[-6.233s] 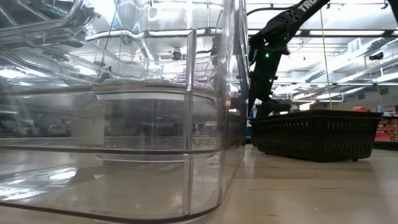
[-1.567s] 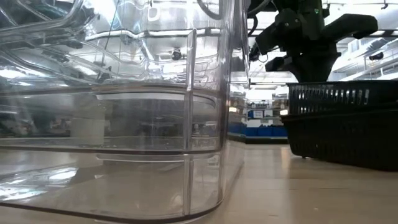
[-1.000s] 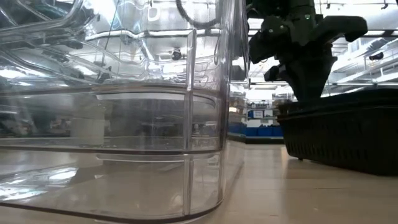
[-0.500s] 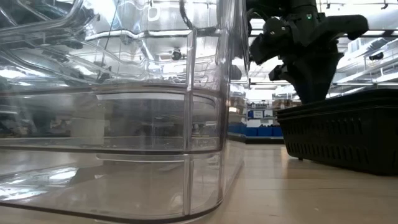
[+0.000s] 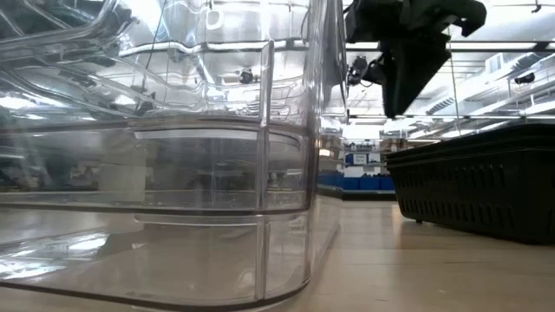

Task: Stack baskets by color
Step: Return to Home Position

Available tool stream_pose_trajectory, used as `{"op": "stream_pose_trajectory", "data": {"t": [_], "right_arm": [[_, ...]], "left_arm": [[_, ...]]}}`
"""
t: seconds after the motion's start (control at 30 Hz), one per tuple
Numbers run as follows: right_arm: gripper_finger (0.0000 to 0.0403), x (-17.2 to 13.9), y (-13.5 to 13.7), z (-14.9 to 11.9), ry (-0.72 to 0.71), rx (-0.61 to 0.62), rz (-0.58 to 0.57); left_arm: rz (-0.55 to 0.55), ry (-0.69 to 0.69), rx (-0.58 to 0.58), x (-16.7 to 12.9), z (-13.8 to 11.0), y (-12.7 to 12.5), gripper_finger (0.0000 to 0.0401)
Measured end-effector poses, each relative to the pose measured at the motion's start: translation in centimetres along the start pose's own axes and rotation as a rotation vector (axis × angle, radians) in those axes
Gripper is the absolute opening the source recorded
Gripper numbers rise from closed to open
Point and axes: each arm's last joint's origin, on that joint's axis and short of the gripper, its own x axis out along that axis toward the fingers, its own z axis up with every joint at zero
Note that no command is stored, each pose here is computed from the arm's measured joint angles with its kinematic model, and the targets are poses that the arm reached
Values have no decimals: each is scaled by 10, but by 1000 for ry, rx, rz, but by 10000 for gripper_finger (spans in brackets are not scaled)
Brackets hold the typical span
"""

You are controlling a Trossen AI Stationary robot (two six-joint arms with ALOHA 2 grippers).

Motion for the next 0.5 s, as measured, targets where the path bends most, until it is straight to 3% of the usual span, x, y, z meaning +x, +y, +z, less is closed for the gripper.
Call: {"op": "stream_pose_trajectory", "data": {"t": [0.5], "right_arm": [[119,26,-24,-88,-456,101,-89]], "left_arm": [[0,3,-45,0,0,0,13]]}}
